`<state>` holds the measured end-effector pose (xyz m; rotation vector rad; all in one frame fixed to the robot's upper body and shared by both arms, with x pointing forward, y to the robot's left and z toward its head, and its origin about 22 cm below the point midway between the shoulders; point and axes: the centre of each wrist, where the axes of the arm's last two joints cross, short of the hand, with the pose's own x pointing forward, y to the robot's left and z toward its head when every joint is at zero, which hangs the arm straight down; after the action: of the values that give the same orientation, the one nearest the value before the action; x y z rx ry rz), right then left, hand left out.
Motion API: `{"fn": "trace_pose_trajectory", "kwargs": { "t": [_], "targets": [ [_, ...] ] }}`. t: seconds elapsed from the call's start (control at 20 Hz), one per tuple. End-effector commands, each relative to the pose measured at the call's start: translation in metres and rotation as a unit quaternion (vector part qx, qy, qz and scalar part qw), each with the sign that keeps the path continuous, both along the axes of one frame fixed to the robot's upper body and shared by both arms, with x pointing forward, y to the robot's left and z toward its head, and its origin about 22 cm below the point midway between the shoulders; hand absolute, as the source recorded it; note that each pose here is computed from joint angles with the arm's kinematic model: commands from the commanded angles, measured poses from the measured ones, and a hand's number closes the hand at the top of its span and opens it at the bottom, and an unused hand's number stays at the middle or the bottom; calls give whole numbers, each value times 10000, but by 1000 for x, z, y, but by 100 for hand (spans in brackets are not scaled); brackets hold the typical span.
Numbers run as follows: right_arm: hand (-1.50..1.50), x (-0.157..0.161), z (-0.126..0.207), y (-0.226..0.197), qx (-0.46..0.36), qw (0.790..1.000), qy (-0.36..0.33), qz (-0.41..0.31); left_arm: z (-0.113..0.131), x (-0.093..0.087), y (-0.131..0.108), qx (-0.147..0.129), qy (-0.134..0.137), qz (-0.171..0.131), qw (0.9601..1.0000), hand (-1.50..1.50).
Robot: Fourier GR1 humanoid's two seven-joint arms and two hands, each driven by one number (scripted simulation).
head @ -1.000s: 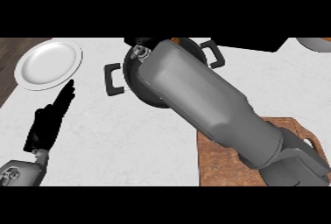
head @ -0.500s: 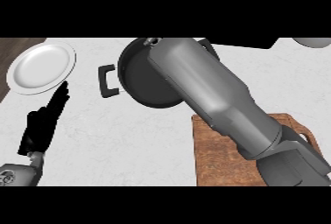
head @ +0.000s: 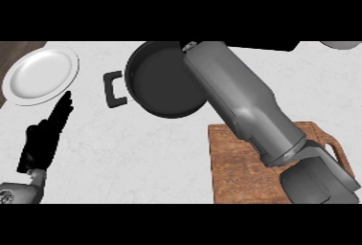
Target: Pick the croissant from the cutting board and place it in the pot
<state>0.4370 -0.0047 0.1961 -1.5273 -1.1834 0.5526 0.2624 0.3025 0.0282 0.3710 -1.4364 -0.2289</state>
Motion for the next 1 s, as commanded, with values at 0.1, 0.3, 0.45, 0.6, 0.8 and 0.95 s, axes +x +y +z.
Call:
{"fn": "trace_pose_trajectory", "kwargs": {
  "t": [0.1,0.3,0.45,0.6,0.8,0.95],
  "targets": [
    [-150,9,-32,-21,1122,9921,-134,-545,6,-2,17,98,-62,37,9999,0],
    [-150,11,-35,-28,1740,9837,-276,-359,-4,1,-8,-12,-94,-33,9999,0],
    [-150,12,-44,-33,1912,9802,-399,-318,8,2,4,29,-61,-78,9999,0],
    [-150,14,-42,-34,1921,9792,-634,-129,12,5,10,43,-90,-38,9999,0],
    [-150,10,-16,-21,2255,9535,-1966,365,2,2,4,-19,-76,-3,10000,0],
    [-150,8,-11,-21,2640,9260,-2660,458,-3,0,-3,-56,1,65,10000,0]
  ]
}}
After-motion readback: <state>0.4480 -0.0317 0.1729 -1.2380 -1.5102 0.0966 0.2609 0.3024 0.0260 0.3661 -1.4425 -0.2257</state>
